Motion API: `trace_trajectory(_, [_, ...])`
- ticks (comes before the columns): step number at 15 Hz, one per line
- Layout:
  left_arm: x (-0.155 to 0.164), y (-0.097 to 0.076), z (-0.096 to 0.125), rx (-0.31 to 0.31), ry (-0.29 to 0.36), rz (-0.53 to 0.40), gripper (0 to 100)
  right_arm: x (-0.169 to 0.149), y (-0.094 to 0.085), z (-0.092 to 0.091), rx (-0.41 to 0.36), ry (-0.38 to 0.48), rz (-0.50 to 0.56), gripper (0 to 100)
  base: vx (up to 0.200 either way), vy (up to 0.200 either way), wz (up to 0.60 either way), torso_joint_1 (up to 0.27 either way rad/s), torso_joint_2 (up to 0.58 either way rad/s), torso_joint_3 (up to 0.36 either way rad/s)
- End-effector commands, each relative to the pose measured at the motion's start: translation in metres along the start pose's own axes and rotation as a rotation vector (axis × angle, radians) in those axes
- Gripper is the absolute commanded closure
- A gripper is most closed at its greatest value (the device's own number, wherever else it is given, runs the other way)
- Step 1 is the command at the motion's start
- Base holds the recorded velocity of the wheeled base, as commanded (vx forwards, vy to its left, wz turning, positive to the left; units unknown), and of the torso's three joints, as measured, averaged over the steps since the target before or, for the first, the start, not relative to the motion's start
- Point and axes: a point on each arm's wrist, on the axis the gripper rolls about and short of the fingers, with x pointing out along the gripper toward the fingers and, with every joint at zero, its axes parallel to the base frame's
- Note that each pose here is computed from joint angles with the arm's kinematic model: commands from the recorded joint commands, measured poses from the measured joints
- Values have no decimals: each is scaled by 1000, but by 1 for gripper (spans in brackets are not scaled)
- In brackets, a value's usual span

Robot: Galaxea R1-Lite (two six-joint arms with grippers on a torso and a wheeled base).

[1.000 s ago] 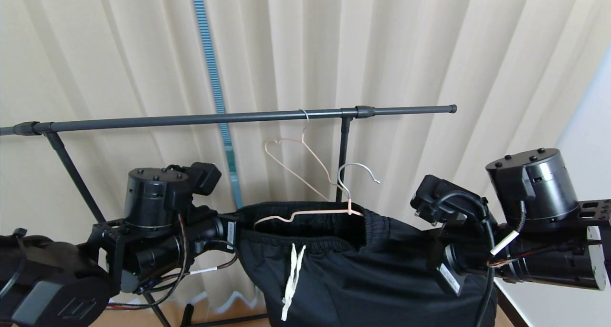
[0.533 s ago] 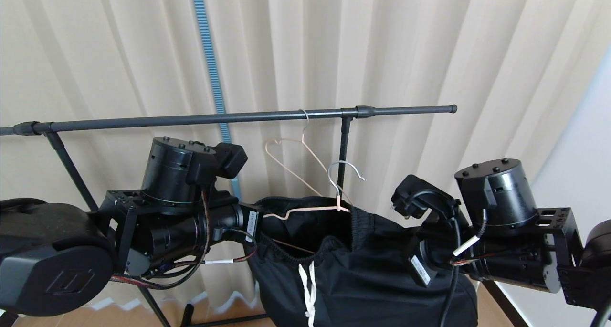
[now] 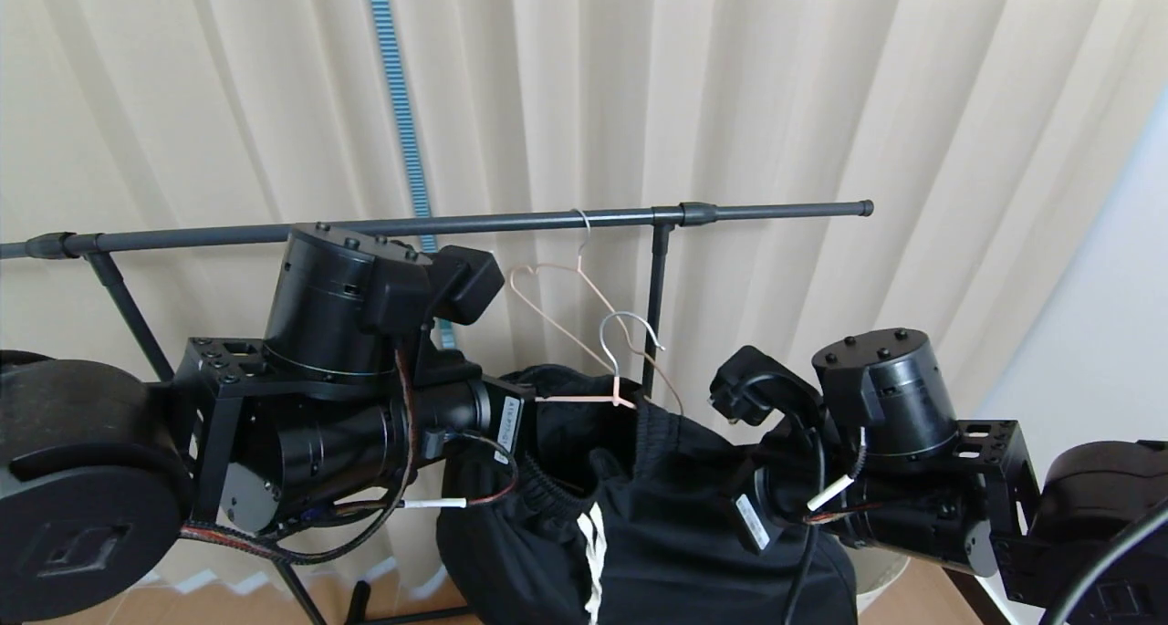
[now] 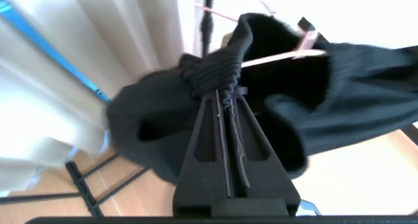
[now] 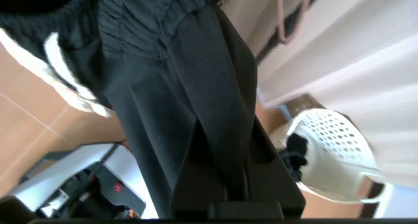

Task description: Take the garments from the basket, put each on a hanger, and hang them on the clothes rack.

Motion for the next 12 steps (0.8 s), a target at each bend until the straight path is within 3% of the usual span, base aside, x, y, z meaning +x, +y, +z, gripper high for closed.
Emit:
trace_trajectory(1, [-6, -6, 0, 8, -9, -22, 100, 3, 3, -2, 3, -7, 11, 100, 0, 0, 0, 0, 0, 0])
trace_trajectory(5, [-11, -12, 0, 16, -17, -46, 100, 4, 4, -2, 25, -72, 28, 100, 0, 0, 0, 0, 0, 0])
trace_trajectory(7, [-10, -16, -11, 32, 19, -57, 100, 0, 4, 1, 80, -160, 87, 100, 0, 0, 0, 0, 0, 0])
trace_trajectory(12, [-8, -16, -18, 36, 38, -56, 100, -4, 5, 2, 83, -266, 140, 100, 0, 0, 0, 0, 0, 0])
